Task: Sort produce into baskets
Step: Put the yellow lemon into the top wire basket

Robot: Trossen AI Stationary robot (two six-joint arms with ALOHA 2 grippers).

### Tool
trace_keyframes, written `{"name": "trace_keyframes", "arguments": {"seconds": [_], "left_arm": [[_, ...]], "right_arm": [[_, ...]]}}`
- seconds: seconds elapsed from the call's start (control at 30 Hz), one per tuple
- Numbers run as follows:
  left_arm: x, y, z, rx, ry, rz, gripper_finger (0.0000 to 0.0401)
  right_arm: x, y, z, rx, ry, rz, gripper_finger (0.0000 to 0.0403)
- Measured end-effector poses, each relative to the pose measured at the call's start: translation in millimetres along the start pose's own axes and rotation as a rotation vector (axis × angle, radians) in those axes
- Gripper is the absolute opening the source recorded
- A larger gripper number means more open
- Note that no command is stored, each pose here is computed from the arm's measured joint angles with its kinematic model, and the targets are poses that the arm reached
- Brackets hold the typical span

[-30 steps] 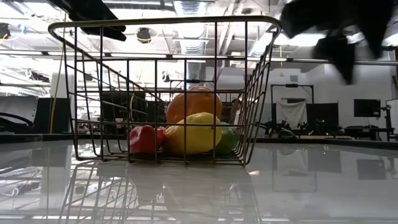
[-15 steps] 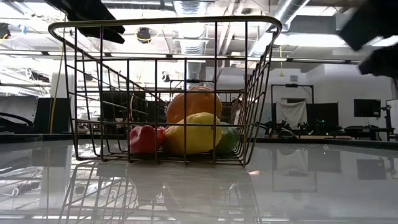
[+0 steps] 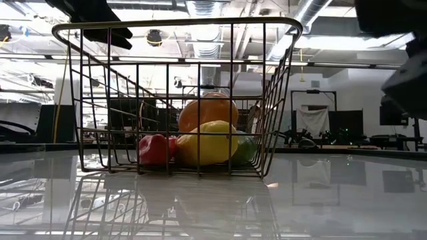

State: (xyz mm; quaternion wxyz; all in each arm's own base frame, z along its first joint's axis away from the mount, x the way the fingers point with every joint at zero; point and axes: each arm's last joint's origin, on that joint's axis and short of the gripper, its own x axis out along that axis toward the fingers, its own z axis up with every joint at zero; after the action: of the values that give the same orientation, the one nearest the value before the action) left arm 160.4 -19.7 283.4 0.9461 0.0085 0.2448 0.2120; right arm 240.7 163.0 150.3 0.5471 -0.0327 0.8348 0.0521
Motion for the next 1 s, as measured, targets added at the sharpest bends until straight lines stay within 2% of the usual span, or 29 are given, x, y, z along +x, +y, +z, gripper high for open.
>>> {"name": "trace_keyframes", "arguments": {"seconds": [0.2, 0.37, 0.43, 0.53, 0.67, 0.77, 0.87, 1.0], "left_arm": [[0.0, 0.3, -1.3, 0.008, 0.012, 0.003, 0.0352], [0.0, 0.3, -1.3, 0.008, 0.011, 0.003, 0.0352], [0.0, 0.3, -1.2, 0.007, 0.011, 0.003, 0.0352], [0.0, 0.3, -1.2, 0.007, 0.011, 0.004, 0.0352], [0.0, 0.1, -0.3, 0.002, 0.003, 0.002, 0.0352], [0.0, 0.2, 0.0, 0.002, -0.001, 0.007, 0.0352], [0.0, 0.1, 0.5, 0.0, -0.006, 0.006, 0.0352], [0.0, 0.1, 0.6, 0.0, -0.006, 0.006, 0.0352]], "right_arm": [[0.5, -5.1, 2.2, -0.019, 0.023, 0.016, 0.0273], [-10.1, -25.0, -5.1, 0.048, 0.079, -0.012, 0.0268], [-19.7, -41.0, -12.9, 0.062, 0.094, -0.108, 0.0271], [-37.2, -74.3, -22.6, 0.12, 0.057, -0.335, 0.0274], [-63.9, -123.2, -30.8, 0.288, -0.098, -0.663, 0.0274], [-83.1, -153.5, -33.3, 0.406, -0.215, -0.845, 0.0274], [-100.4, -178.8, -26.6, 0.487, -0.352, -0.907, 0.0275], [-120.0, -206.1, -7.2, 0.469, -0.563, -0.839, 0.0275]]}}
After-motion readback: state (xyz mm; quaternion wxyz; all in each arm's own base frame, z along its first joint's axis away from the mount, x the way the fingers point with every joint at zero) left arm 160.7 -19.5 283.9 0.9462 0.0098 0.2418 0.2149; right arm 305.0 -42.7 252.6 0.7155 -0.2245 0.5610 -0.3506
